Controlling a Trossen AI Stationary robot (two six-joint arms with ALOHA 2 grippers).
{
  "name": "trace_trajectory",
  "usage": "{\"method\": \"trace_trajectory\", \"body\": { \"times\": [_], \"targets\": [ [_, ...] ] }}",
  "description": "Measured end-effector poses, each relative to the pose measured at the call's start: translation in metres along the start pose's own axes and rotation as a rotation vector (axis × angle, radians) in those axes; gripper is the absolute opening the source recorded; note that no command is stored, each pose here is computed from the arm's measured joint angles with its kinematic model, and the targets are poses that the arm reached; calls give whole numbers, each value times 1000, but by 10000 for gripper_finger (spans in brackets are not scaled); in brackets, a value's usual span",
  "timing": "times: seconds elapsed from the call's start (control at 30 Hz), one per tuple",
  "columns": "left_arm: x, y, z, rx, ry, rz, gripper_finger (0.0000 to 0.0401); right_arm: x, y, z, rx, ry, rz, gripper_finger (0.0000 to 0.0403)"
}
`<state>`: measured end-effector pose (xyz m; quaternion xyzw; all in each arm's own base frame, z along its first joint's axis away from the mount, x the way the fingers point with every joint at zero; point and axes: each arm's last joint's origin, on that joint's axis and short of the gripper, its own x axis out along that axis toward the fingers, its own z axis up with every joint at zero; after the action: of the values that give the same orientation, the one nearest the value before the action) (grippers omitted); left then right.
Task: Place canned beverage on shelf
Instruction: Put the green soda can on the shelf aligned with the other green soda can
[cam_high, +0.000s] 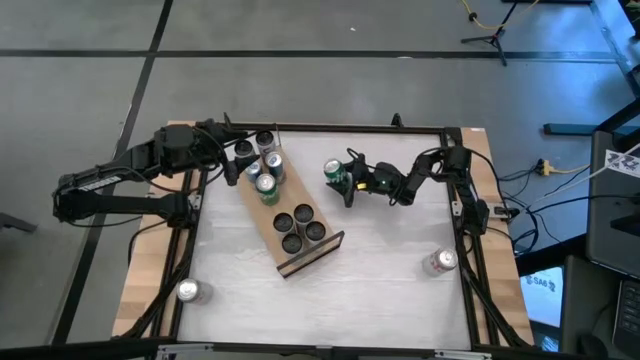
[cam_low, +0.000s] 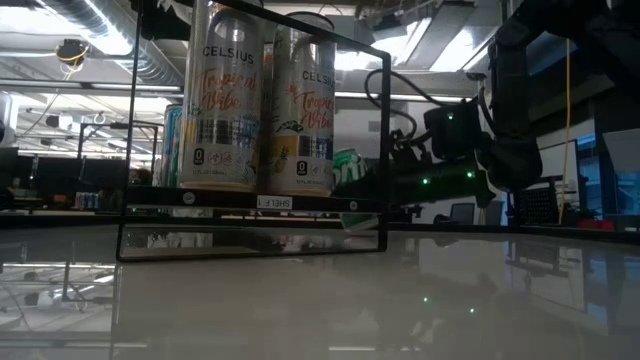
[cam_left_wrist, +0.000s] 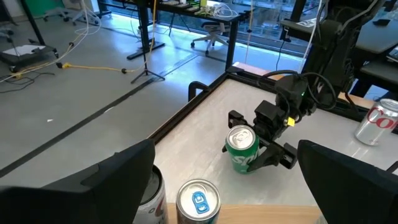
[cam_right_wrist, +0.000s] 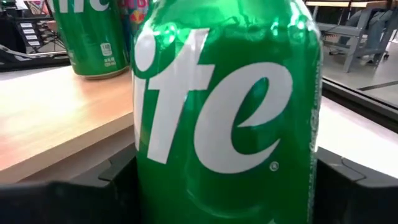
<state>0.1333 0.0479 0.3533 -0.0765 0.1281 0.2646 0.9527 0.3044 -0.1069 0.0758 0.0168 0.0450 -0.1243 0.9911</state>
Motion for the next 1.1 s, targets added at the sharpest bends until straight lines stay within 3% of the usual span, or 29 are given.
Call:
{"method": "trace_trajectory", "body": {
  "times": [1.1],
  "targets": [
    [0, 0, 0, 0, 0, 0, 383, 1, -1, -2, 8, 34, -27, 303]
  ]
}}
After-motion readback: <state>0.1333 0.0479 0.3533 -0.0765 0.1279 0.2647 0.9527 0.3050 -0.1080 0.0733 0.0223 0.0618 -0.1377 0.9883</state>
